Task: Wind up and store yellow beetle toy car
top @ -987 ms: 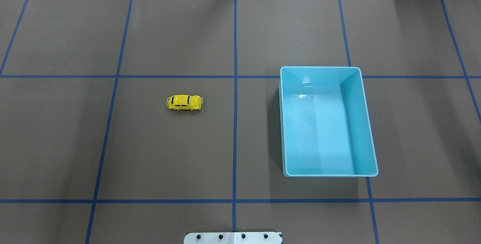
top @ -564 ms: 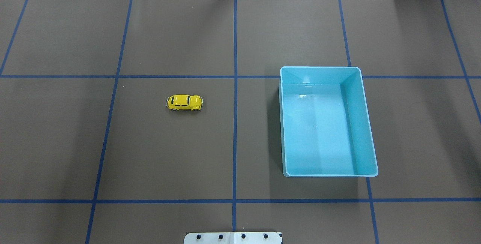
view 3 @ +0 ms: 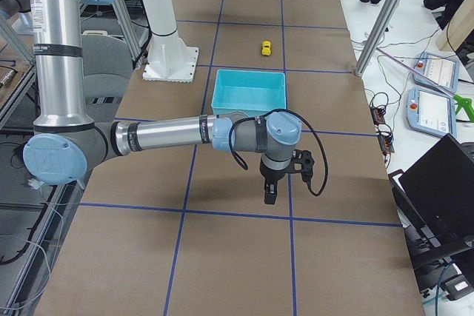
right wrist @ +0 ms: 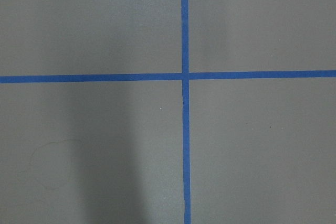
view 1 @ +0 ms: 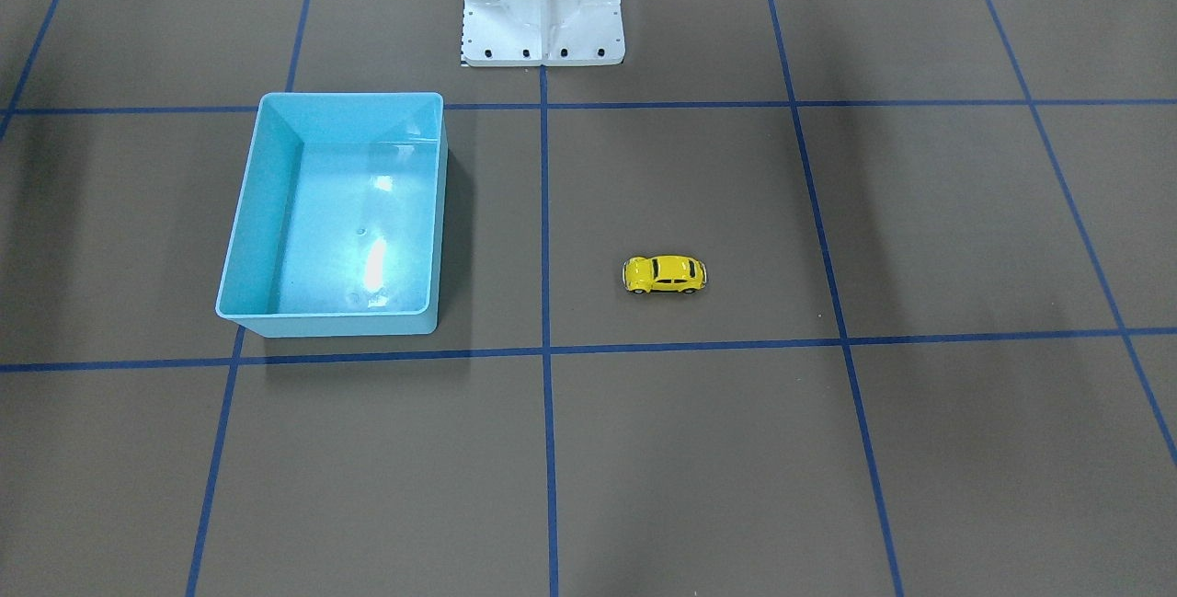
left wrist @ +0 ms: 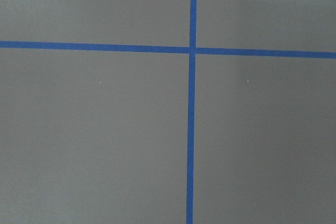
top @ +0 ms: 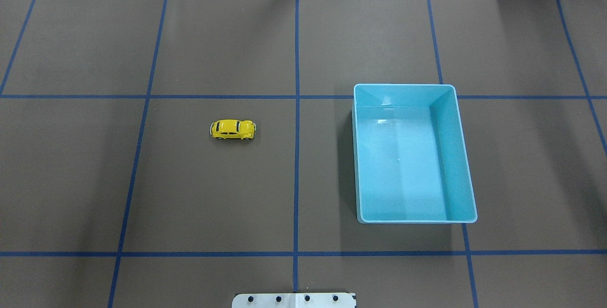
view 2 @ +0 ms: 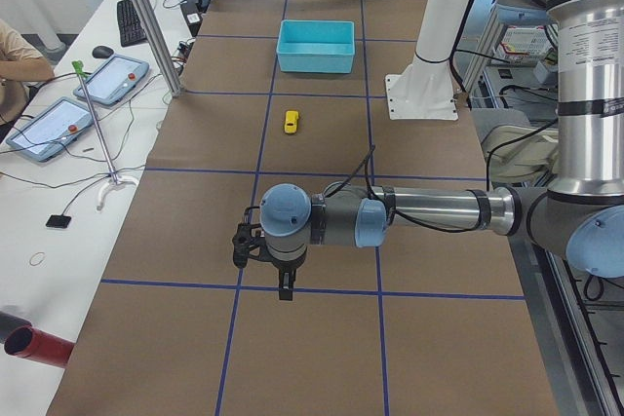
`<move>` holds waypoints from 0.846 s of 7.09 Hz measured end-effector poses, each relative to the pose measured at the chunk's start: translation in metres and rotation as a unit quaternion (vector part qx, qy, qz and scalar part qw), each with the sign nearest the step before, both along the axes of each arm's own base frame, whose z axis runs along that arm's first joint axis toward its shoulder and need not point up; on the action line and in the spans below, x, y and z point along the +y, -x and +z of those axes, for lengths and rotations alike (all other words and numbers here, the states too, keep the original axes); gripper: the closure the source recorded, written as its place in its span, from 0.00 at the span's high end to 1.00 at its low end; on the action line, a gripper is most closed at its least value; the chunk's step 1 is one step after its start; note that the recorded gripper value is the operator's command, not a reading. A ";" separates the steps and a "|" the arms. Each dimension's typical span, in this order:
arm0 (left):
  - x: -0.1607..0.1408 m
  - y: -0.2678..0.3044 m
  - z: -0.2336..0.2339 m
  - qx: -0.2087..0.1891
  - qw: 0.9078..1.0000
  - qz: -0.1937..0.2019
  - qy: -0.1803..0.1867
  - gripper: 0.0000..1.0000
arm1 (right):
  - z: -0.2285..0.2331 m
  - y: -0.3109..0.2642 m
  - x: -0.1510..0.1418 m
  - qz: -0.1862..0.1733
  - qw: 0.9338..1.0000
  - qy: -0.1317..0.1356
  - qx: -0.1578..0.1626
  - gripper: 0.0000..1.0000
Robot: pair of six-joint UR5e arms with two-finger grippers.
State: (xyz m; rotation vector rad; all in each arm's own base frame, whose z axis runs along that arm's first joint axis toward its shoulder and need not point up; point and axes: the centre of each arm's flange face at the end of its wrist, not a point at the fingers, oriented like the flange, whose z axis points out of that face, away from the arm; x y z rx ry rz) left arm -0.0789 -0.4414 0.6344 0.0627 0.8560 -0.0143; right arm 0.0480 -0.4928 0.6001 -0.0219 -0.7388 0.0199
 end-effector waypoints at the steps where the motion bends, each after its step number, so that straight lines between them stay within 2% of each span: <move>1: -0.008 -0.007 -0.005 -0.001 1.000 0.009 -0.007 1.00 | 0.000 0.000 0.000 0.000 1.000 0.000 0.000 1.00; 4: -0.036 -0.046 -0.041 -0.001 0.998 0.049 -0.041 1.00 | 0.000 0.000 0.000 0.000 1.000 0.000 0.000 1.00; 6: -0.057 -0.090 -0.087 -0.004 0.992 0.092 -0.086 1.00 | -0.001 0.000 0.000 0.000 1.000 0.000 -0.001 1.00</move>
